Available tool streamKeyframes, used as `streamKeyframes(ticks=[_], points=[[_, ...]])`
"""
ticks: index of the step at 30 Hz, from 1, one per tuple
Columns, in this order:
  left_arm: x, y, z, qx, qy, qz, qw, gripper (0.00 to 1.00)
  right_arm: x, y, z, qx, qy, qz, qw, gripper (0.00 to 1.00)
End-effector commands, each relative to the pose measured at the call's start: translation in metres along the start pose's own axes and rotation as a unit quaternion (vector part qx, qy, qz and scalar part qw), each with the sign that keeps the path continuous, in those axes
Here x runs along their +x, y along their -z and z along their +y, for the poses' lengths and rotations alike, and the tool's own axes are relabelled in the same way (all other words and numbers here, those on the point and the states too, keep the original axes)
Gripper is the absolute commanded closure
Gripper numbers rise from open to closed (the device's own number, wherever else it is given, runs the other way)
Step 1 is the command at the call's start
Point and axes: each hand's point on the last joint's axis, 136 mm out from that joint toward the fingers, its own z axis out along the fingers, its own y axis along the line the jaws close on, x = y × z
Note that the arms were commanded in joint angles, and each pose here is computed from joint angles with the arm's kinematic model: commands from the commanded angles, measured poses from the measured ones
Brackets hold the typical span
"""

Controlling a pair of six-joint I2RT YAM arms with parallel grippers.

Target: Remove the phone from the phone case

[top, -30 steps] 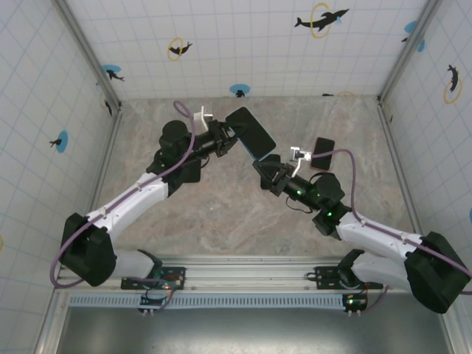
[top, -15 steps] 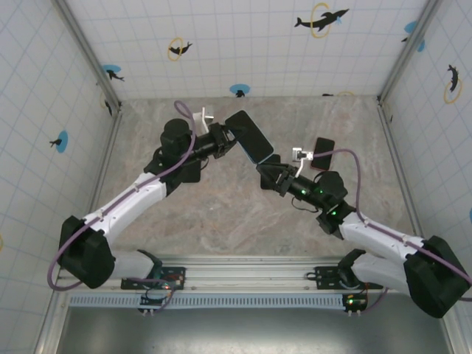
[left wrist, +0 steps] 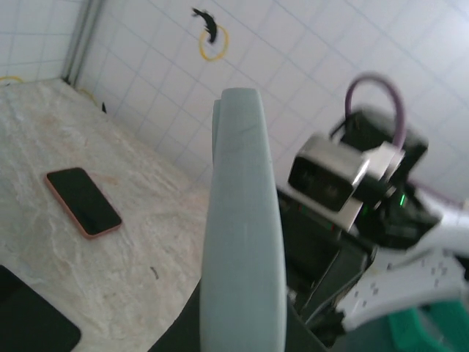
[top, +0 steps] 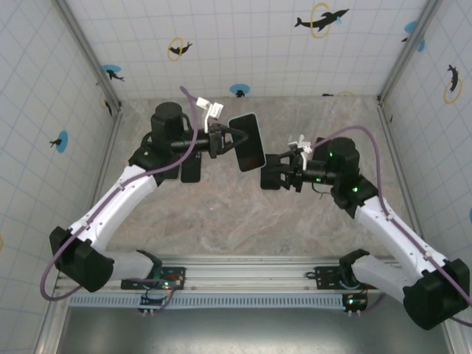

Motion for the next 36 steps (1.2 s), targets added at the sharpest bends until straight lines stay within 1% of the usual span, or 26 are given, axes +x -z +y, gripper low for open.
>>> streamKeyframes(ticks=[1, 5, 8, 12, 14, 18, 21, 36], points=[[-0.008, 0.014, -0.032, 0.047, -0.148, 0.005, 0.988, 1.00, 0.024, -0.003, 0.018, -0.049, 0.073, 0.081, 0.993, 0.51], [0.002, 0.012, -0.033, 0.066, -0.159, 0.042, 0.984, 1.00, 0.023, -0.011, 0.021, -0.067, 0.116, 0.104, 0.985, 0.53], [0.002, 0.014, -0.034, 0.065, -0.172, 0.049, 0.982, 1.00, 0.026, -0.012, 0.019, -0.078, 0.127, 0.118, 0.982, 0.58], [0.003, 0.015, -0.034, 0.073, -0.172, 0.056, 0.981, 1.00, 0.021, -0.016, 0.023, -0.098, 0.133, 0.121, 0.979, 0.60], [0.003, 0.014, -0.033, 0.075, -0.169, 0.059, 0.981, 1.00, 0.016, -0.018, 0.024, -0.105, 0.136, 0.111, 0.979, 0.62], [0.003, 0.013, -0.033, 0.081, -0.166, 0.055, 0.981, 1.00, 0.009, -0.021, 0.030, -0.129, 0.131, 0.086, 0.979, 0.68], [-0.001, 0.013, -0.036, 0.087, -0.164, 0.046, 0.981, 1.00, 0.010, -0.024, 0.027, -0.129, 0.128, 0.090, 0.979, 0.71], [-0.001, 0.011, -0.033, 0.086, -0.156, 0.046, 0.983, 1.00, -0.001, -0.025, 0.030, -0.146, 0.126, 0.065, 0.979, 0.75]])
